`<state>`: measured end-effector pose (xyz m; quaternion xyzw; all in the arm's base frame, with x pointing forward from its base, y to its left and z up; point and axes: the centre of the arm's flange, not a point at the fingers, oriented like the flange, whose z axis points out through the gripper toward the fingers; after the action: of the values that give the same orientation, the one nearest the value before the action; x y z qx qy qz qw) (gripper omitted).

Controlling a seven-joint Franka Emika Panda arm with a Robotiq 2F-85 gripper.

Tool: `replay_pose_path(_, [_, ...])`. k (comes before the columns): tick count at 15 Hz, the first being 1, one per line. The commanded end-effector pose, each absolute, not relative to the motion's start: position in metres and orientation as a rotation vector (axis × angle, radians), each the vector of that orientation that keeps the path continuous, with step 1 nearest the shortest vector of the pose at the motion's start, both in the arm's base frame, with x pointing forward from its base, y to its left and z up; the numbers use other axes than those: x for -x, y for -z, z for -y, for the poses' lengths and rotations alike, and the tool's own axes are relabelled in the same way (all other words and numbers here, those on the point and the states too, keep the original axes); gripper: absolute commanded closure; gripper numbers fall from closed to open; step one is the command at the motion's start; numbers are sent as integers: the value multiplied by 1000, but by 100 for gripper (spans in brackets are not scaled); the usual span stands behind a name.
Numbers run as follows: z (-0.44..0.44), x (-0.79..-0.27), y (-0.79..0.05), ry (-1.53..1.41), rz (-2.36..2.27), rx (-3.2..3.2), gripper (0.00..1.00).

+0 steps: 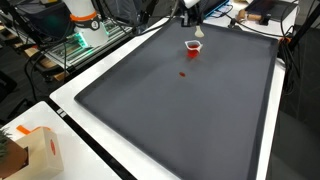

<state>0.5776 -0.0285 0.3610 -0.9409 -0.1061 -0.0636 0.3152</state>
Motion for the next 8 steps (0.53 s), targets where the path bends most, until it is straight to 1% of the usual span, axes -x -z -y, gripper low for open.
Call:
replay_pose_path(1, [39, -569, -340, 177, 269, 2423, 97])
replay_pose_path(8, [46, -567, -307, 174, 251, 2373, 97])
